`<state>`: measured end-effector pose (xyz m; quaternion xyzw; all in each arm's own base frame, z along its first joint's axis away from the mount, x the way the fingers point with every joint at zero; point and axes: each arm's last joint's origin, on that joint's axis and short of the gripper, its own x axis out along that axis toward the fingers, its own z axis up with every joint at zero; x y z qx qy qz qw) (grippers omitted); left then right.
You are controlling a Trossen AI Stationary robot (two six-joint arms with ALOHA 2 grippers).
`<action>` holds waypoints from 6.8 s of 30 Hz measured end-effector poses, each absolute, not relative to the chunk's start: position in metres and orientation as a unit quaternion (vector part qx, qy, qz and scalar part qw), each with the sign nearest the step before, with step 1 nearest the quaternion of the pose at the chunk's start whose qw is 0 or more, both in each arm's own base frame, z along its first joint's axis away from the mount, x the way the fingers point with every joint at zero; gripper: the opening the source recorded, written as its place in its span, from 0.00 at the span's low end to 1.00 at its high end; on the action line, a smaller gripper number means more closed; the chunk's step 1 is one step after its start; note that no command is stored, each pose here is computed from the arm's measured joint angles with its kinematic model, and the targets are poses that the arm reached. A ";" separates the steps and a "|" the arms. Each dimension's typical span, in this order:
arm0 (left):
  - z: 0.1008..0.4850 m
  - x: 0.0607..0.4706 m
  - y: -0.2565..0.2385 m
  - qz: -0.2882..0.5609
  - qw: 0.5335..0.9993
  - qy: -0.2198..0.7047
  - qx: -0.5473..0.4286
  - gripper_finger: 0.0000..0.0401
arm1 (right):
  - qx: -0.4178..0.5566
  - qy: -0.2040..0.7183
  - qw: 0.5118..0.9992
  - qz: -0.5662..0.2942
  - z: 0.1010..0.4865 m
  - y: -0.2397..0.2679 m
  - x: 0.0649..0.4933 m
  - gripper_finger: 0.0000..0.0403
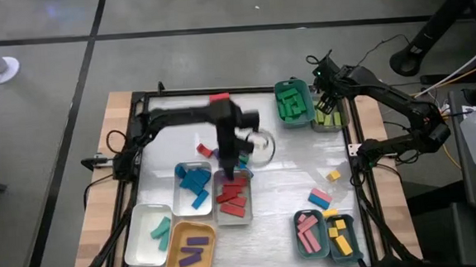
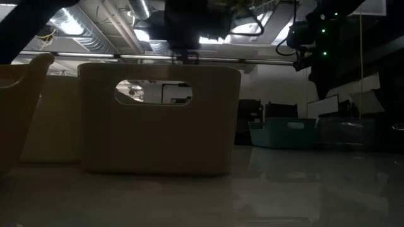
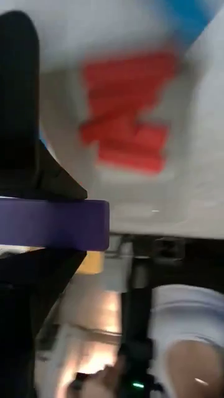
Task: Sort blocks
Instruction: Put the purple block into the yellow bin, then adjust the yellow bin on the table, then adjust the red block on the table
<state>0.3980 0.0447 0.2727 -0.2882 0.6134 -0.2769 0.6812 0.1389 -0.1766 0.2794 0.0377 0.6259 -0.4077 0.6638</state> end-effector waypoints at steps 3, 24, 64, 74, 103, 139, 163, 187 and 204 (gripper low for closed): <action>0.272 0.397 -0.001 -0.296 0.648 0.647 -0.272 0.22 | 0.044 0.623 0.671 -0.400 0.279 -0.176 0.139 0.51; 0.255 0.348 -0.227 -0.183 0.663 0.719 -0.094 0.24 | 0.211 0.564 0.760 -0.244 0.275 -0.163 0.147 0.51; 0.231 0.341 -0.231 -0.126 0.700 0.703 0.002 0.46 | 0.237 0.537 0.781 -0.214 0.276 -0.163 0.150 0.51; 0.202 0.337 -0.210 -0.110 0.668 0.732 0.071 0.46 | 0.237 0.537 0.781 -0.213 0.276 -0.162 0.150 0.51; 0.365 0.305 -0.046 0.120 0.835 0.526 0.104 0.46 | 0.221 0.477 0.845 -0.097 0.280 -0.162 0.159 0.51; 0.202 0.306 0.236 0.216 0.819 0.532 0.000 0.46 | 0.047 0.429 0.900 0.061 0.274 -0.049 0.210 0.51; 0.170 0.298 0.258 0.220 0.801 0.556 -0.039 0.46 | 0.040 0.428 0.898 0.089 0.252 -0.027 0.215 0.51; 0.155 0.303 0.258 0.216 0.788 0.575 -0.039 0.36 | 0.041 0.429 0.898 0.089 0.252 -0.027 0.215 0.51; 0.155 0.306 0.252 0.209 0.784 0.583 -0.043 0.28 | 0.041 0.429 0.898 0.089 0.252 -0.027 0.215 0.51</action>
